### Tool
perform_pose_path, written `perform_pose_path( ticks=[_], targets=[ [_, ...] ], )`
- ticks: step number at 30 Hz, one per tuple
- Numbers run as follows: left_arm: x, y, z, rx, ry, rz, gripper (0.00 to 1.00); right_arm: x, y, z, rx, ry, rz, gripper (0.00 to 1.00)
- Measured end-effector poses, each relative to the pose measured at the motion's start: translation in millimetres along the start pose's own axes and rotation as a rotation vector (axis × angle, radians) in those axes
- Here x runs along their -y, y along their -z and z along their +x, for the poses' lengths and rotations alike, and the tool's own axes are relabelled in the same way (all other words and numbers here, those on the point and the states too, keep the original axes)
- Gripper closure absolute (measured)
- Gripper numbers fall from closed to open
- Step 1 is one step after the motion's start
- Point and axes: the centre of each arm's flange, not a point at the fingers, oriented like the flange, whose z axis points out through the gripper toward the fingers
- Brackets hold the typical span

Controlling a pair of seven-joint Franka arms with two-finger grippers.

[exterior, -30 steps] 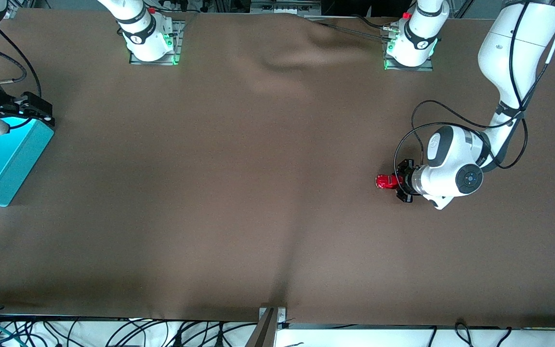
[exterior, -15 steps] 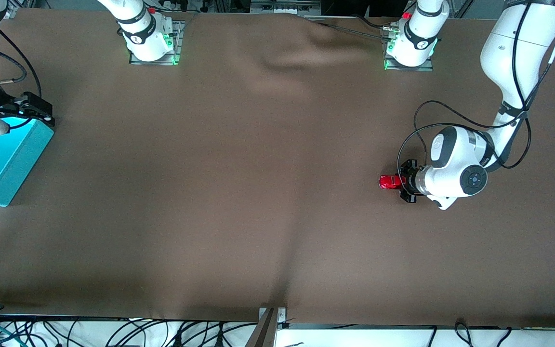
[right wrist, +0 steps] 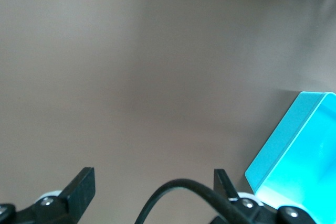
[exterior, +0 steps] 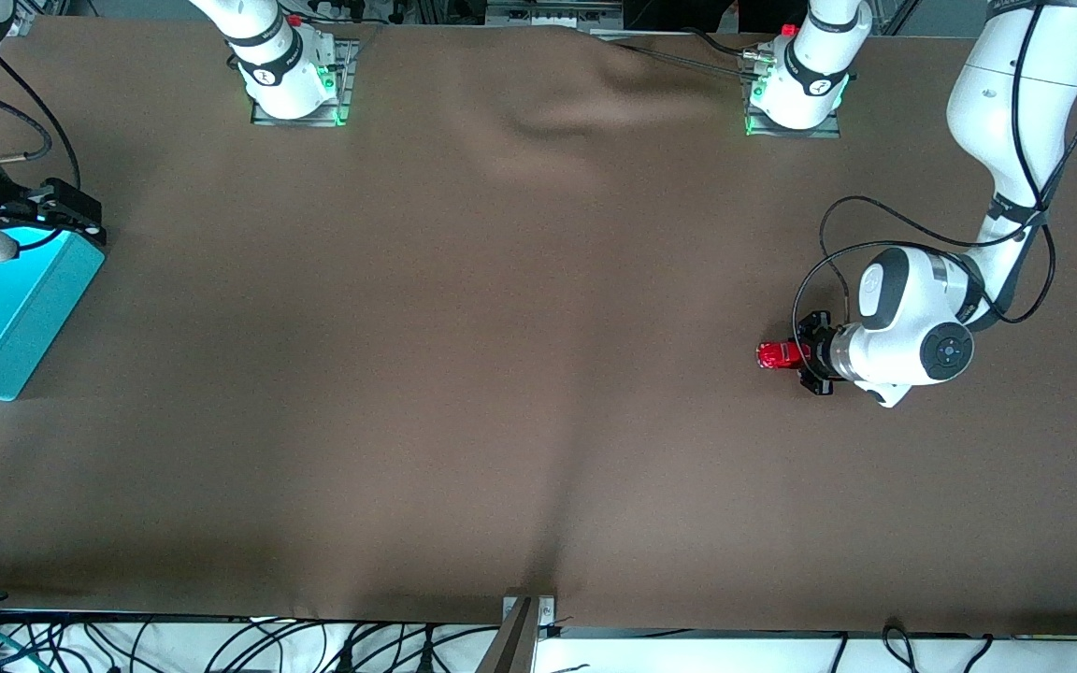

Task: Wind red beetle toy and store in blue box

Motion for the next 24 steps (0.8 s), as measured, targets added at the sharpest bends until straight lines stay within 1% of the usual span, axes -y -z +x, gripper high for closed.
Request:
perform_pose_path(
  ticks=[12,20,24],
  targets=[
    [-1,3,22,0.005,0.022,0.001,0.54,0,0,0,0.0,0.0,0.0,0.0],
    [-2,4,34,0.001,-0.004,0.001,0.54,0,0,0,0.0,0.0,0.0,0.0],
    [-2,6,43,-0.004,-0.042,0.002,0.54,0,0,0,0.0,0.0,0.0,0.0]
  ],
)
